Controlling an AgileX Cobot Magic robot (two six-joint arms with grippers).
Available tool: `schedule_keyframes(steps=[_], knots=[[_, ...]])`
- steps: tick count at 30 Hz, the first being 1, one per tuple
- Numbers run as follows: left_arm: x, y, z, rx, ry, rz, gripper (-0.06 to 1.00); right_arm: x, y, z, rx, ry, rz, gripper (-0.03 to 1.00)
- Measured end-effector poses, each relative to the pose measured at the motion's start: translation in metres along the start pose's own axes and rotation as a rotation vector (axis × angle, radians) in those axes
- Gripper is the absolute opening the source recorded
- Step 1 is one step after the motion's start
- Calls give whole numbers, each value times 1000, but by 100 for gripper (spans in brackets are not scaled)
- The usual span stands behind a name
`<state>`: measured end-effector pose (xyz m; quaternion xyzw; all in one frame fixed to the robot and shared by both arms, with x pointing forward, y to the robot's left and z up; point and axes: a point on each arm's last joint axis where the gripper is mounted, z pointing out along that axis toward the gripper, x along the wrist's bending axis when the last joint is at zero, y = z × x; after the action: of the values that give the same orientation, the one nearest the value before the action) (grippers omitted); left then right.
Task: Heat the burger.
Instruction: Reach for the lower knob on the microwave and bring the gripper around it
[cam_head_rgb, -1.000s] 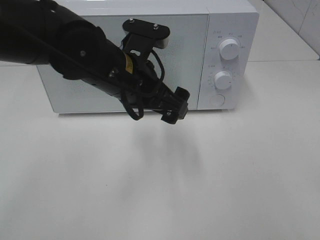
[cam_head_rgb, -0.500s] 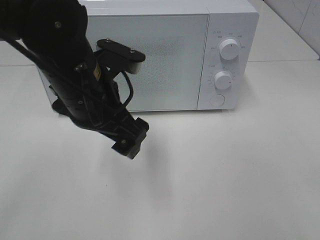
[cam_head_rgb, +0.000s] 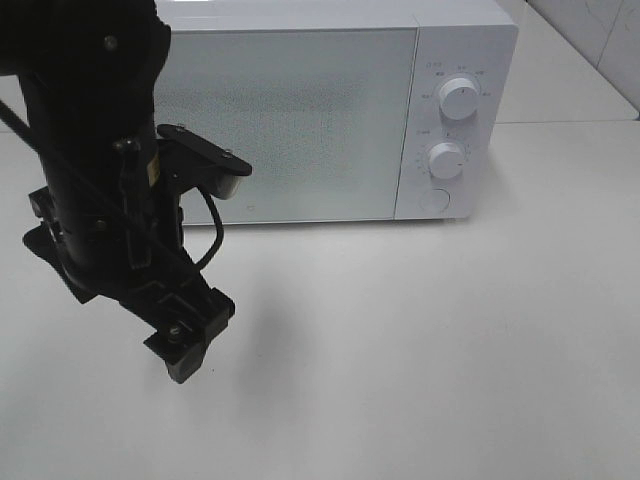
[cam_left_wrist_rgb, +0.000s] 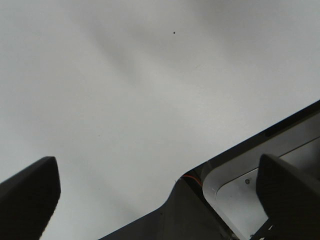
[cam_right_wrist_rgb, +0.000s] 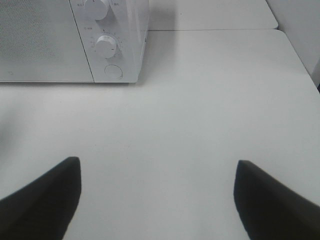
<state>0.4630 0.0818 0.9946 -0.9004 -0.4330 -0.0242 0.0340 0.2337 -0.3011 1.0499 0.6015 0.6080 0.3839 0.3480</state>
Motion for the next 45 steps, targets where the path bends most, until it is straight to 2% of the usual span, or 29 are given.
schedule_keyframes(steps=[3,5,6,7,8,11,12,13,14,15,16,18,19,20,21,23,29,31,37,39,40,42,45], knots=[[9,-4,-9,-20,-34,-41,99,0,0,0,0,0,0,74],[31,-9,-19,-40,-65,-105,99,0,0,0,0,0,0,74],[31,-9,-19,-40,-65,-105,99,0,0,0,0,0,0,74],[50,-14,-27,-66,-83,-152,99,0,0,0,0,0,0,74],[50,-14,-27,-66,-83,-152,99,0,0,0,0,0,0,74],[89,-28,-43,-130,-114,-252,99,0,0,0,0,0,0,74],[89,-28,-43,-130,-114,-252,99,0,0,0,0,0,0,74],[108,-38,-50,-160,-115,-305,99,0,0,0,0,0,0,74],[119,-44,-54,-179,-113,-335,99,0,0,0,0,0,0,74],[119,-44,-54,-179,-113,-335,99,0,0,0,0,0,0,74],[139,-57,-61,-210,-100,-393,99,0,0,0,0,0,0,74],[147,-63,-64,-223,-94,-413,99,0,0,0,0,0,0,74],[162,-76,-71,-251,-81,-470,99,0,0,0,0,0,0,74],[169,-83,-74,-269,-82,-504,99,0,0,0,0,0,0,74],[169,-83,-74,-269,-82,-504,99,0,0,0,0,0,0,74],[183,-110,-92,-355,-103,-624,99,0,0,0,0,0,0,74],[182,-126,-108,-430,-96,-662,99,0,0,0,0,0,0,74],[172,-140,-125,-499,-76,-658,99,0,0,0,0,0,0,74],[161,-155,-142,-574,-50,-650,99,0,0,0,0,0,0,74],[146,-174,-152,-635,-27,-643,99,0,0,0,0,0,0,74],[146,-174,-152,-635,-27,-643,99,0,0,0,0,0,0,74],[133,-188,-143,-634,-27,-644,99,0,0,0,0,0,0,74],[130,-191,-139,-630,-29,-644,99,0,0,0,0,0,0,74]])
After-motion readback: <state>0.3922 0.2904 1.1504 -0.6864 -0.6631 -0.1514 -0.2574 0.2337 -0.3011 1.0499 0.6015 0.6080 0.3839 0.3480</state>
